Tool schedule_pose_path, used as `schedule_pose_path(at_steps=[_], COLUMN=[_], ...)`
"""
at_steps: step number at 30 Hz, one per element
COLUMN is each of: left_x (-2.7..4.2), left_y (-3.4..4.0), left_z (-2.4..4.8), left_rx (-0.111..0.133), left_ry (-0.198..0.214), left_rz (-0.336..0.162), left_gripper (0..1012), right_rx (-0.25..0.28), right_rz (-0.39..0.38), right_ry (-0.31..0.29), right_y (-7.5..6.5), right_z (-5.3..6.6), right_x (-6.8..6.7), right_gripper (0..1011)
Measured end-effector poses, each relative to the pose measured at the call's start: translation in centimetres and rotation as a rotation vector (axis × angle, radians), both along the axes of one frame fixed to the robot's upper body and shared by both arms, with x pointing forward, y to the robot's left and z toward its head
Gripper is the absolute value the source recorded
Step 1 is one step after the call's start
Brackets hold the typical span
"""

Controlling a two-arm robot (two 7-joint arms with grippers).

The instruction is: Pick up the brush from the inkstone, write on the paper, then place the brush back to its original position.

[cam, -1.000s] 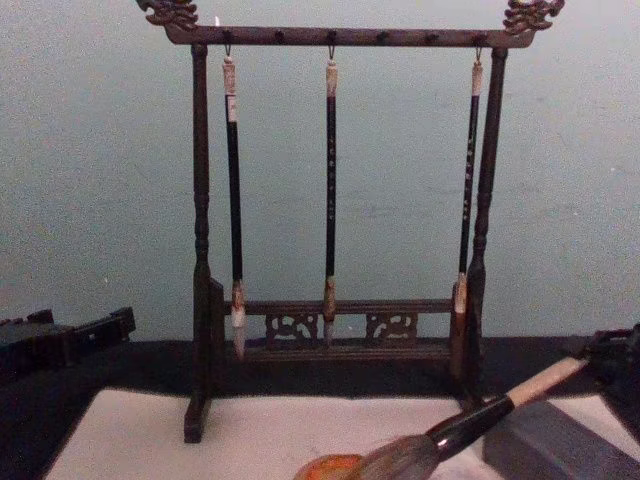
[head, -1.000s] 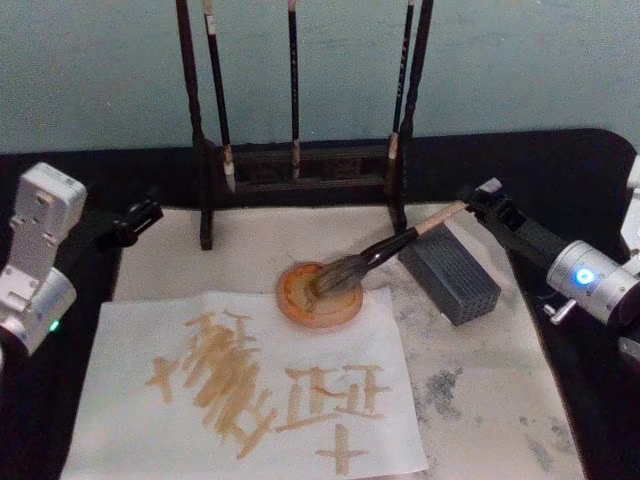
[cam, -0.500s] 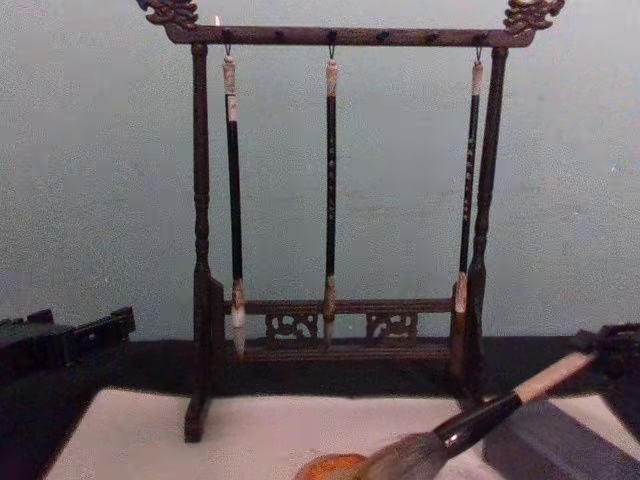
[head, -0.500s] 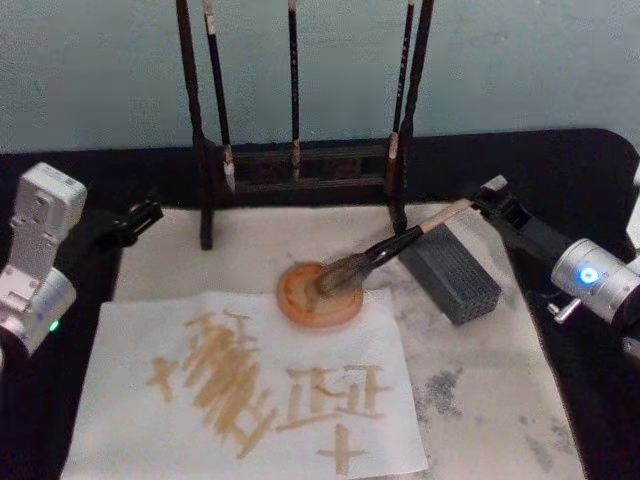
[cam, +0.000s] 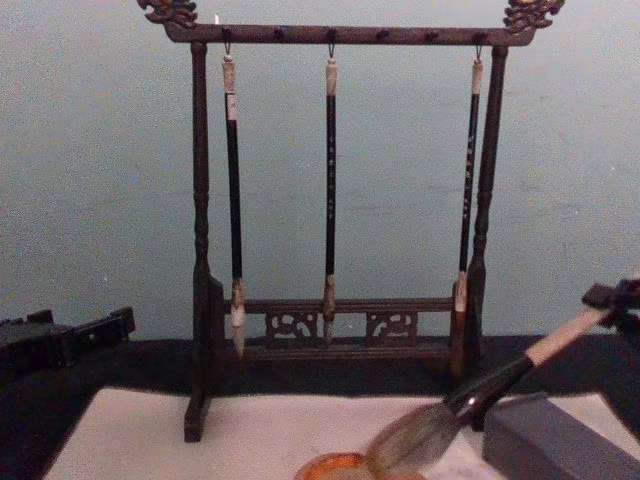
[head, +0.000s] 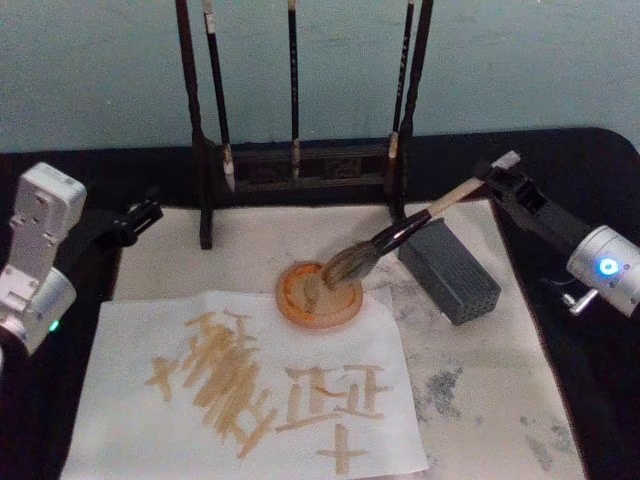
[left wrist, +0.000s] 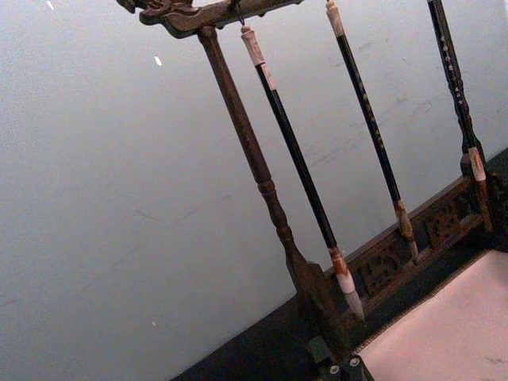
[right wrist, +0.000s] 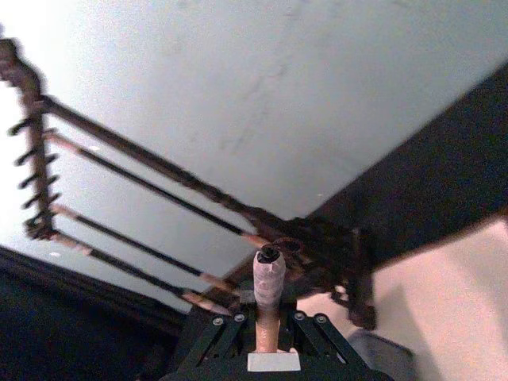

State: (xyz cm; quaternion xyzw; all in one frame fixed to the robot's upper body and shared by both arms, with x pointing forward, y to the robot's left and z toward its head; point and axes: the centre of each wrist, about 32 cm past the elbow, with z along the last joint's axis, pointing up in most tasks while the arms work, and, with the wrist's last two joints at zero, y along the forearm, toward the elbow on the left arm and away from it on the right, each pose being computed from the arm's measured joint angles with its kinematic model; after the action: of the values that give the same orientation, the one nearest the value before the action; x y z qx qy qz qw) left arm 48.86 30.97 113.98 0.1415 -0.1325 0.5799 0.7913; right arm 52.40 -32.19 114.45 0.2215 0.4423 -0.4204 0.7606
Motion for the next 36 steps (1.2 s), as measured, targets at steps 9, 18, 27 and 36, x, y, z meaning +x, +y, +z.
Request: schedule_pose_path(at_steps=[9, 18, 27, 36], left_x=[0.00, 0.00, 0.00, 0.00], left_y=[0.00, 0.00, 0.00, 0.00], left_z=[0.00, 0.00, 0.00, 0.00], left_rx=[0.000, 0.000, 0.000, 0.000], left_ry=[0.000, 0.000, 0.000, 0.000], left_rz=[0.000, 0.000, 0.000, 0.000], left_gripper=[1000, 1000, 1002, 1002], right_rx=[-0.014, -0.112, -0.358, -0.543], right_rz=[0.064, 0.171, 0.276, 0.326], right_ry=[-0.096, -0.208, -0.298, -0.384], right_y=[0.7, 2.5, 5.2, 8.0], right_z=[2.6, 5.2, 7.2, 7.9], right_x=[-1.7, -3.7, -5.1, -6.1], right_gripper=[175, 175, 175, 175])
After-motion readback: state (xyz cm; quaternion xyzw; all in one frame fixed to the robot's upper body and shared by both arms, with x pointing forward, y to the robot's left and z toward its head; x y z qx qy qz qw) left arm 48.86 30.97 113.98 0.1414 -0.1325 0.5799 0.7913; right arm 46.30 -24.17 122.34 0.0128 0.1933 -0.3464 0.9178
